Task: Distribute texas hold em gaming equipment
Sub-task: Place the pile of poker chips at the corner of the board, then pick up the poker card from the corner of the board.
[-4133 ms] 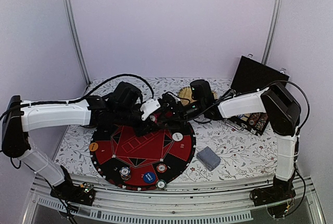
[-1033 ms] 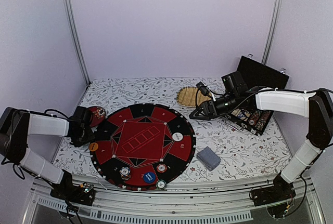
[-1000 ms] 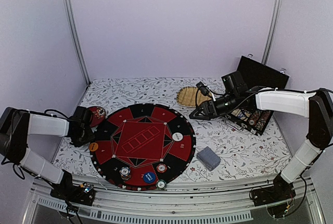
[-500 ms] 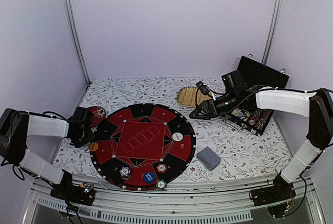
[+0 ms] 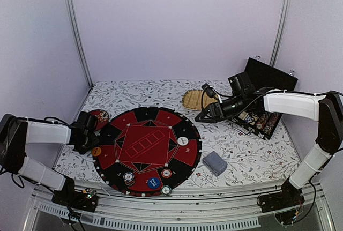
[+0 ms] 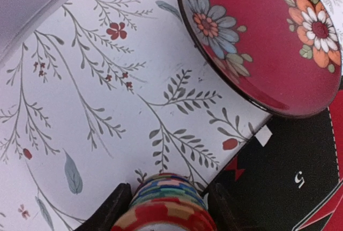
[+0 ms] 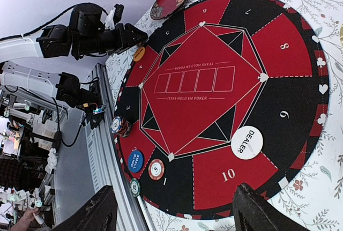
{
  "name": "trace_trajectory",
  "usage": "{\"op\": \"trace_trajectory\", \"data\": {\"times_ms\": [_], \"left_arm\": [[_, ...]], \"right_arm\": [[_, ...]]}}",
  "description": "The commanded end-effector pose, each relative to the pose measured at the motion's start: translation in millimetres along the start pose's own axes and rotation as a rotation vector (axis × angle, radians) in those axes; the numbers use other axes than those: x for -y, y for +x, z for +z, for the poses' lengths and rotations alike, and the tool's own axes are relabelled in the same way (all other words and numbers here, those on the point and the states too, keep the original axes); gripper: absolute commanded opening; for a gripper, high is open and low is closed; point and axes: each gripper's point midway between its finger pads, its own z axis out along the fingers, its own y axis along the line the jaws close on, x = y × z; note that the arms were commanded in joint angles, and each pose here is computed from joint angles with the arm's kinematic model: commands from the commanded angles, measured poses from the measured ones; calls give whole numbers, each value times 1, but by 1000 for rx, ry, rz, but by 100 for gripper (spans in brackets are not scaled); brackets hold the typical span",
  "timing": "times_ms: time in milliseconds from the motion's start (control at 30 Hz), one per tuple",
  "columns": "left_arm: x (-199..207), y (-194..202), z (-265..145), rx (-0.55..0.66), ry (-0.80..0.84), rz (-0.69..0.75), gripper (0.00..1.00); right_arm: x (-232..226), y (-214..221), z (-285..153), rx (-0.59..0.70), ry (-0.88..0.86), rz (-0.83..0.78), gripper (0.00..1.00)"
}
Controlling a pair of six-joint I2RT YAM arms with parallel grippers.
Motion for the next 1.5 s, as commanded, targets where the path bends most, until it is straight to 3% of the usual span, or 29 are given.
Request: {"op": "trace_trajectory", "data": {"times_ms": [0,233,300,367,400,600,733,900,1033,1267,1467], "left_arm": [[-5,12,-3,-34,-2,-3,53],[-2,9,-5,-32,12,-15,65],[0,7,-8,-31,18,-16,77],[3,5,-13,-31,31,-14,96],[4,3,-16,-28,33,-12,98],[10,-21,-45,31,64,5,98],[35,-60,-87,161,170,53,98],[93,-105,-159,322,417,260,98],[144,-100,-204,339,607,491,98],[201,-46,-240,291,873,718,98],[217,-12,-262,300,1044,843,98]], "right_arm": [[-11,-14,-9,32,-21,-41,76],[-13,-13,-10,29,-27,-42,76],[-12,-13,-9,28,-25,-41,76],[-12,-13,-9,28,-27,-41,77],[-12,-14,-9,30,-25,-43,77],[-8,-21,-15,53,34,-60,87],[0,-31,-24,69,131,-80,99],[15,-48,-47,82,333,-103,99],[26,-40,-57,23,462,-79,99],[9,57,-27,-248,566,8,99],[15,145,-14,-476,647,118,99]]}}
